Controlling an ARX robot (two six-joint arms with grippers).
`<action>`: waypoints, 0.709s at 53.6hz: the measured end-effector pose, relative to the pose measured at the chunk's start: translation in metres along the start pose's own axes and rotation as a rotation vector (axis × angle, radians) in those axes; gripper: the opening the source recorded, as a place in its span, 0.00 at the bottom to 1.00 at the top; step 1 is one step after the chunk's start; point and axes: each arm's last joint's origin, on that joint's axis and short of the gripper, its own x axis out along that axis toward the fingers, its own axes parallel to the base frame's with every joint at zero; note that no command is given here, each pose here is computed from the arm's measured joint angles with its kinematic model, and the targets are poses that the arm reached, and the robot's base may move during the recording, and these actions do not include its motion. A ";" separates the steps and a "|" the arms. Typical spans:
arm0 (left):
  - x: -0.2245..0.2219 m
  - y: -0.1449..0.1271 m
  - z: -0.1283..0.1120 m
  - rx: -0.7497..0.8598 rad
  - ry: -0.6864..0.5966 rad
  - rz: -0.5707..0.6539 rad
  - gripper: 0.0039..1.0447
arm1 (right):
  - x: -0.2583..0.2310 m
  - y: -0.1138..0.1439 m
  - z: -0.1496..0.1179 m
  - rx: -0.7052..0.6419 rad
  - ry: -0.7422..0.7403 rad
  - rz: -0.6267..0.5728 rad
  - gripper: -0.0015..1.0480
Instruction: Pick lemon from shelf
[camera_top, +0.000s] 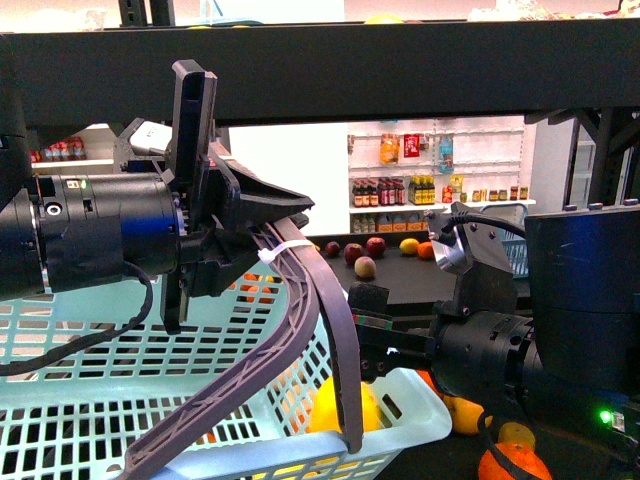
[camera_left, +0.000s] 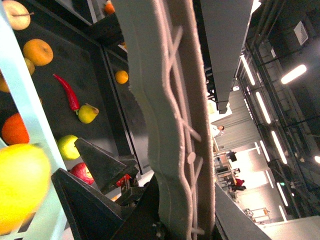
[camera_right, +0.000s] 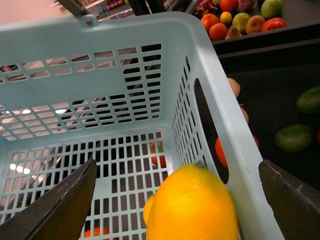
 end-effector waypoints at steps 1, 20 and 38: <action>0.000 0.000 0.000 -0.001 0.000 0.000 0.09 | 0.000 0.000 0.000 0.000 0.000 0.001 0.93; 0.000 0.001 0.000 -0.008 -0.009 0.009 0.09 | -0.004 -0.014 0.005 -0.047 -0.009 -0.080 0.93; 0.000 0.001 0.000 -0.007 -0.012 0.010 0.09 | -0.110 -0.036 0.043 -0.194 -0.007 -0.224 0.93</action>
